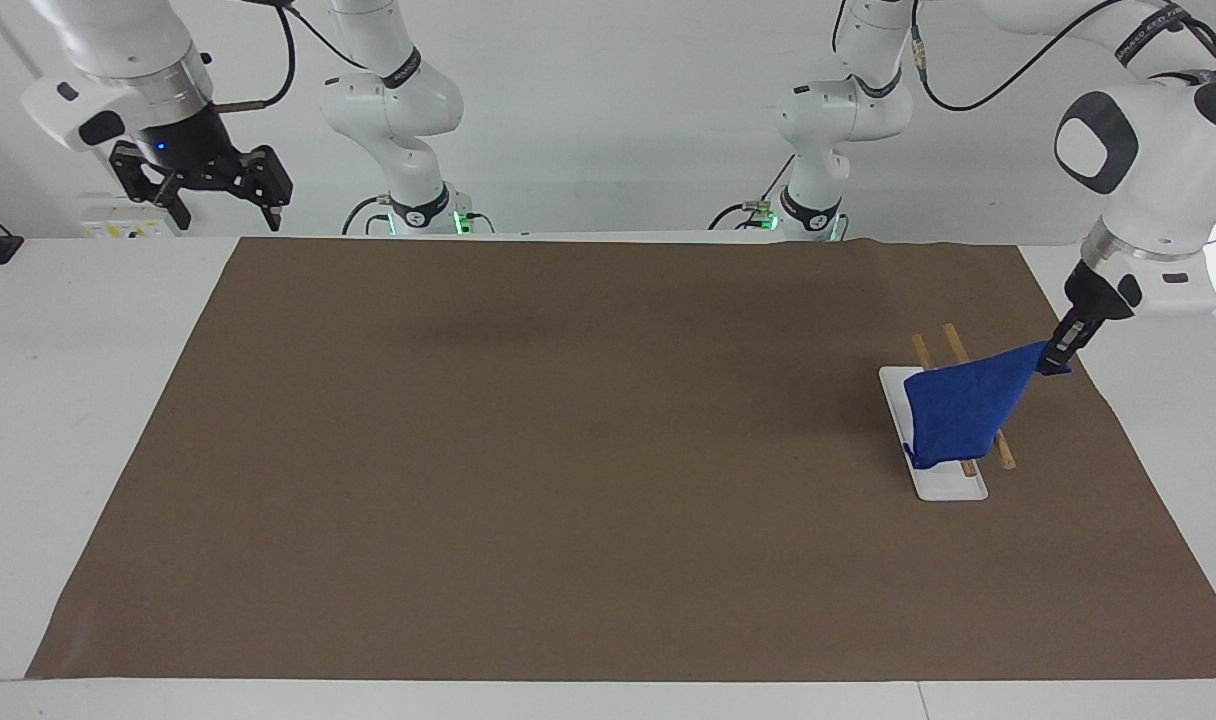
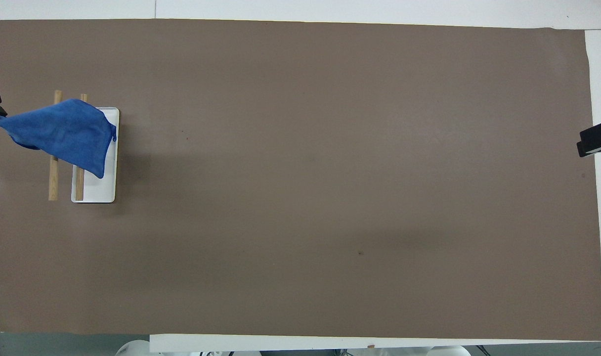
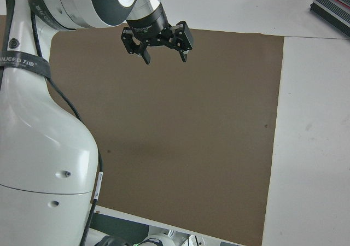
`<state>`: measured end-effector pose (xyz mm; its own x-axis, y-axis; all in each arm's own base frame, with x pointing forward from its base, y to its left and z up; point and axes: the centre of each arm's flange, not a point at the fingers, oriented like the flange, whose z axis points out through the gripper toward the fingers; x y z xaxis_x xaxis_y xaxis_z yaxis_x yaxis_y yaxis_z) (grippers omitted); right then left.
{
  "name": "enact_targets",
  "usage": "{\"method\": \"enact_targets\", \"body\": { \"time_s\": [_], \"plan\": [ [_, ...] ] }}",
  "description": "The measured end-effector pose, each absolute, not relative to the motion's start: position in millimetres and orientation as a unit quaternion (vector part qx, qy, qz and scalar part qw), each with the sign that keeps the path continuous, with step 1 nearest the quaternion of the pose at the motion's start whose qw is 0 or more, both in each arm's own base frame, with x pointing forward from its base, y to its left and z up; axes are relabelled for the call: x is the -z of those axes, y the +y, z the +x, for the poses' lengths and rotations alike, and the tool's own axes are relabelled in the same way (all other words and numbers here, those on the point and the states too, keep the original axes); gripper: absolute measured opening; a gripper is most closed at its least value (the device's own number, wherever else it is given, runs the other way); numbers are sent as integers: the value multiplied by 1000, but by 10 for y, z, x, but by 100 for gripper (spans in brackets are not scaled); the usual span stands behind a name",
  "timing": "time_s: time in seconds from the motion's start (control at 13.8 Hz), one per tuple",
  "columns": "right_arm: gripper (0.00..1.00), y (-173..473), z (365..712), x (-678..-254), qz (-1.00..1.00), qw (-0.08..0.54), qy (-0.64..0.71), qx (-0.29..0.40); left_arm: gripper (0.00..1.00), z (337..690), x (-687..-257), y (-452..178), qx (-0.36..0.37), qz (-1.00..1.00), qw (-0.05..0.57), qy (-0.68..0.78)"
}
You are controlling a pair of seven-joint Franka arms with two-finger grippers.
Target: Right arm passes towel to left arm to hang
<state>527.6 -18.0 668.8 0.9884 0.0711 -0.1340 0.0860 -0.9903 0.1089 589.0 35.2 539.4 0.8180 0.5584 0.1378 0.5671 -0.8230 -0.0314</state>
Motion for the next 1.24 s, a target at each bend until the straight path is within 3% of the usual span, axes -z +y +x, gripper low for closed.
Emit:
{"method": "enact_targets", "body": {
  "time_s": [0.44,0.73,1.24],
  "plan": [
    [100,-287,5160,-6738,996,57,29,63,100,5932,-5454,257,86,-954,28,-285],
    [100,-296,5138,-6709,996,57,28,67,100,5901,-5547,163,69,-970,23,-232],
    [100,-382,5139,-6601,995,56,20,80,100,5662,-6217,111,-22,-1000,-2,-22]
  ]
}}
